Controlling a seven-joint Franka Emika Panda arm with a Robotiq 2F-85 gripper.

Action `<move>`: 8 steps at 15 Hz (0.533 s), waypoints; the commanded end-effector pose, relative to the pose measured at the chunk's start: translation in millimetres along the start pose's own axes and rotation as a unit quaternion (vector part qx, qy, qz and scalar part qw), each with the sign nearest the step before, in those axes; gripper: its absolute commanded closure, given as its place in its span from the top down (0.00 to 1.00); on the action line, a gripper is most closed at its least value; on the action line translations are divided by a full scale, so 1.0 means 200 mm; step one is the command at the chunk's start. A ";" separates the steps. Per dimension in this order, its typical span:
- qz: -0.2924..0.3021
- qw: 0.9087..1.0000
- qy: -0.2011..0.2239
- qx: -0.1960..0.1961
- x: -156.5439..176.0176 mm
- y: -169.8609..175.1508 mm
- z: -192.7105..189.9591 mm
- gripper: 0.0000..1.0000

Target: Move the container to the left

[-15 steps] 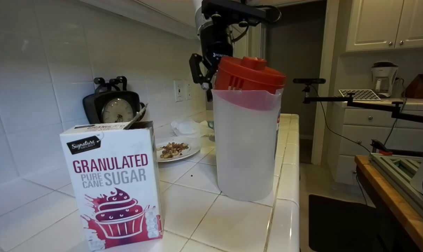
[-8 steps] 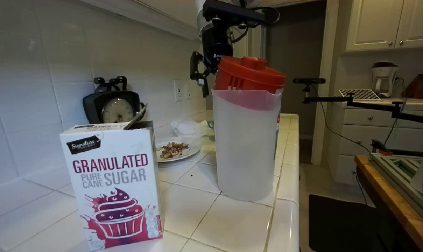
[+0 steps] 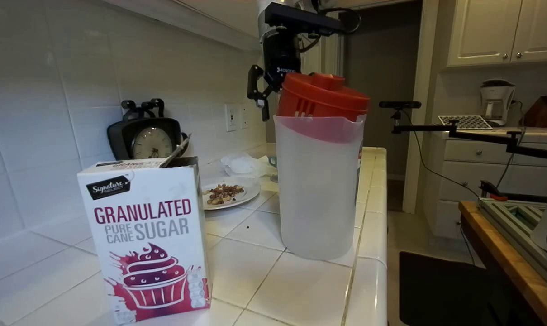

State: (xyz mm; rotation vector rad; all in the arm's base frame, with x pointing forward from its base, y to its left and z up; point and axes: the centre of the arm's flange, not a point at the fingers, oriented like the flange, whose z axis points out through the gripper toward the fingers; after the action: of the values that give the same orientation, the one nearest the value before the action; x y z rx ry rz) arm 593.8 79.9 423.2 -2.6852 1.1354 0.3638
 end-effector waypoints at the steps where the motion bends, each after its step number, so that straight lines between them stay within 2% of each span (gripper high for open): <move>1: 0.006 0.999 0.053 -0.001 -0.03 0.08 -0.08 1.00; 4: 0.006 0.997 0.073 0.000 -0.02 0.14 -0.13 1.00; 8: -0.009 0.997 0.078 0.000 -0.04 0.25 -0.18 1.00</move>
State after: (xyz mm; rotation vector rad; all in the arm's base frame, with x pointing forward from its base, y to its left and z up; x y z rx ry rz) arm 579.3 50.4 450.4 -2.7484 1.1710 0.2004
